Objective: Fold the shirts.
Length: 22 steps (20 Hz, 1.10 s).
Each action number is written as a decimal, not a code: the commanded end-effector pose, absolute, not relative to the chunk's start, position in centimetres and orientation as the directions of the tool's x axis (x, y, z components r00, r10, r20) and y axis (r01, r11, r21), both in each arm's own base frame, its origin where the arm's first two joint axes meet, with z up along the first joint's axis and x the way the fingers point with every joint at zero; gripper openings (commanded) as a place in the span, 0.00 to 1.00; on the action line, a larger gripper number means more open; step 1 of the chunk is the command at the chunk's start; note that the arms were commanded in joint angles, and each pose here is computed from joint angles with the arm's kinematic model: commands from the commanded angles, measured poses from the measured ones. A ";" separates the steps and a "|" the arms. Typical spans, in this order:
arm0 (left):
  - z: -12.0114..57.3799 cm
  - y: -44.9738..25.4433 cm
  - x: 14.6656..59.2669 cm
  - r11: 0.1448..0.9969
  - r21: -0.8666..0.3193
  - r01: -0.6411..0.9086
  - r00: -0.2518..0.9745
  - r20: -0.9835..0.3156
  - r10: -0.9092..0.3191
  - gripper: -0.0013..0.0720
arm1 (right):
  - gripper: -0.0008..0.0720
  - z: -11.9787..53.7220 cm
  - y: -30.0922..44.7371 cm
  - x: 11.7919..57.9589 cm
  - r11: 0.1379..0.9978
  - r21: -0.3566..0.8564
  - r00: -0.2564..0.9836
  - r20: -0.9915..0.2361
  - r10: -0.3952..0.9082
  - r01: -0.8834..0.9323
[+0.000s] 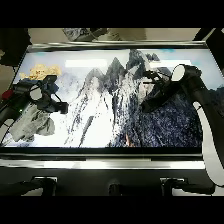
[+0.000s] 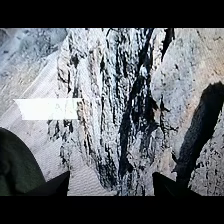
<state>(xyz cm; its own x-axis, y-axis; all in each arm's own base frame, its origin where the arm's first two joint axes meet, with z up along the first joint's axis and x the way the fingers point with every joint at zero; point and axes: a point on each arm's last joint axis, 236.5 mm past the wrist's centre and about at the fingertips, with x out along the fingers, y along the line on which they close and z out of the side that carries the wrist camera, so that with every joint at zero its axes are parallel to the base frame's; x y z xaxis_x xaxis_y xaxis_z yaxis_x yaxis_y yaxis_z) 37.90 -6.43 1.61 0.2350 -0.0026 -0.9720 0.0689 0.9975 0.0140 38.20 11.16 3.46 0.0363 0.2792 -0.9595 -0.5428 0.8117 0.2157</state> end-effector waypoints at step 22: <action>1.6 -6.5 38.3 0.997 0.011 0.070 0.251 -0.968 -0.006 0.85 | 0.97 3.1 6.8 42.2 0.846 -0.034 0.208 -0.974 0.092 -0.532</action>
